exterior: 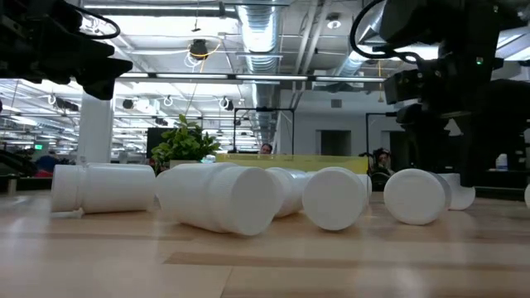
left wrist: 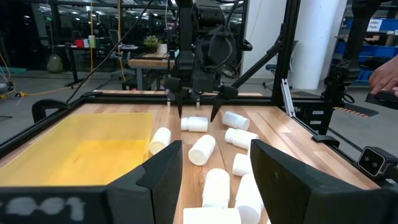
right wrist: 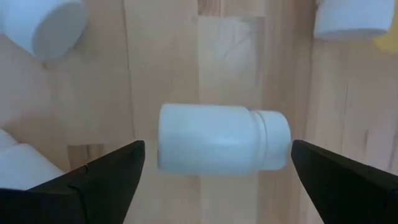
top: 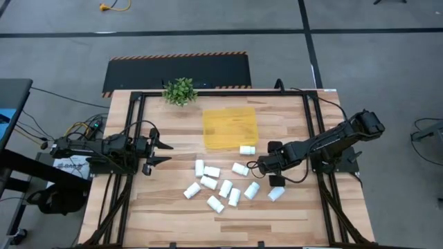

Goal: Pick and place pill bottles into a basket
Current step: Put the white pill bottle into the yellow bin

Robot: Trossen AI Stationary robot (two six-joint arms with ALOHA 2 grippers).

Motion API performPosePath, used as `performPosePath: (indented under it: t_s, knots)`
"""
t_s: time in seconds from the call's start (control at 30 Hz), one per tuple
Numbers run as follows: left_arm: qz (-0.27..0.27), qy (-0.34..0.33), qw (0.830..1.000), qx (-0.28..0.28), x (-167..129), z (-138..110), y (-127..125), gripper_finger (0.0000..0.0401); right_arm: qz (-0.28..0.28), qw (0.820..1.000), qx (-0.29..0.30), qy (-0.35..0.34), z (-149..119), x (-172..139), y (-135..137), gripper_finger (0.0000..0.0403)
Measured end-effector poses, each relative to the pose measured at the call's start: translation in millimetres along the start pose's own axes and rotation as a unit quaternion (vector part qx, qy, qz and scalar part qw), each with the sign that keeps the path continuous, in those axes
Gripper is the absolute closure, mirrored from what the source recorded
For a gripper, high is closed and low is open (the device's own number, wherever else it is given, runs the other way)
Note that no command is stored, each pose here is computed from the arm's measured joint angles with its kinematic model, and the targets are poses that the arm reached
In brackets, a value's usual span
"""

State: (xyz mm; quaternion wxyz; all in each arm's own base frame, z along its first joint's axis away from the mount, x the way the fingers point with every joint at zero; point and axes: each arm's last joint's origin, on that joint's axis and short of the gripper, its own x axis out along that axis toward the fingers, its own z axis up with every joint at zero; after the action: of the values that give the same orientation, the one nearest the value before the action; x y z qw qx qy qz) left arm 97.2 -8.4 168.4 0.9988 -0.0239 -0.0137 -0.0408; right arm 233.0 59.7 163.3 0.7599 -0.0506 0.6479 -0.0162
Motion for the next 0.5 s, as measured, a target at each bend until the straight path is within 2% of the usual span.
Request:
performPosePath:
  t_s: [0.5]
  knots:
    - [0.0,0.0,1.0,0.0,0.0,0.0,0.0,0.0224,0.002,1.0,-0.024,-0.013,-5.0,10.6,0.2,0.0013]
